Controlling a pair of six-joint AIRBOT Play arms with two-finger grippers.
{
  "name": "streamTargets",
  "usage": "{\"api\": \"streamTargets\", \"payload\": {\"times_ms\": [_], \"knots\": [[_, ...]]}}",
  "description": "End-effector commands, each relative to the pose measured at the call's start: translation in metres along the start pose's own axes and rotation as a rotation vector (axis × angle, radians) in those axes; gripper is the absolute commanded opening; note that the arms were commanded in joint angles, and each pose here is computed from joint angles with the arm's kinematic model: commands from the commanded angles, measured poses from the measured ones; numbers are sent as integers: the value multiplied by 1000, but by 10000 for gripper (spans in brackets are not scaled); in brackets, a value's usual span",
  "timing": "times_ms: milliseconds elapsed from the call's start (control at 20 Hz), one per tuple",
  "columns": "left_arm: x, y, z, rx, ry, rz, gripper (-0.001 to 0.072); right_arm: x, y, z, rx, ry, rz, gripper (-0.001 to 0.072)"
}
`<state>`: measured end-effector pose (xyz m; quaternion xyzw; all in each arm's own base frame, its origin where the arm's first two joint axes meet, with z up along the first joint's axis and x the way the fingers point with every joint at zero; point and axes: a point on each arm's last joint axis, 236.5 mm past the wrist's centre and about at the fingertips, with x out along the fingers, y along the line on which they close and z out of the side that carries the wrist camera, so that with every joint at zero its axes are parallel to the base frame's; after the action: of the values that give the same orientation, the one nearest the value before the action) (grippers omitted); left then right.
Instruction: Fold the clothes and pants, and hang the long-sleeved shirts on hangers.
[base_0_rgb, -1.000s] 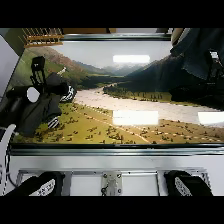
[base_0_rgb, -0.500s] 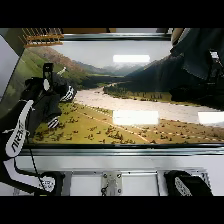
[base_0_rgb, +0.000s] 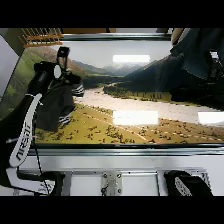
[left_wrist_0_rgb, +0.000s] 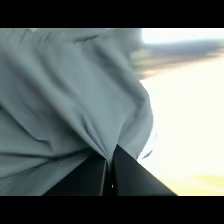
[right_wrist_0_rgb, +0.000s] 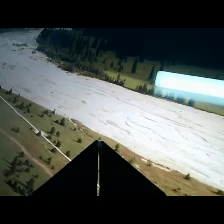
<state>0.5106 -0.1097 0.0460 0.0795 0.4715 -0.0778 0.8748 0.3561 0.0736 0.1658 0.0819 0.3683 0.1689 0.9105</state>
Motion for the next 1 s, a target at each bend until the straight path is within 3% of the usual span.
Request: {"api": "streamTargets", "payload": {"times_ms": [0,150,350,450,600,800,950], "knots": [[-76,-122,-4,194,-64,-197,4,0,2,0,5,-2,8,26],[-114,-215,-60,342,-43,-360,5,0,5,1,13,-6,23,25],[-125,-291,-137,535,3,-465,17,0,6,1,13,-6,23,25],[-126,-299,-150,550,17,-476,615,0,5,1,13,-6,22,25],[-130,-255,-109,429,-8,-415,623,0,6,1,13,-6,23,25],[-105,-105,-46,8,-56,-234,622,0,6,1,14,-5,23,25],[-66,-24,-71,-273,50,-225,622,0,6,1,14,-5,24,25]]}}
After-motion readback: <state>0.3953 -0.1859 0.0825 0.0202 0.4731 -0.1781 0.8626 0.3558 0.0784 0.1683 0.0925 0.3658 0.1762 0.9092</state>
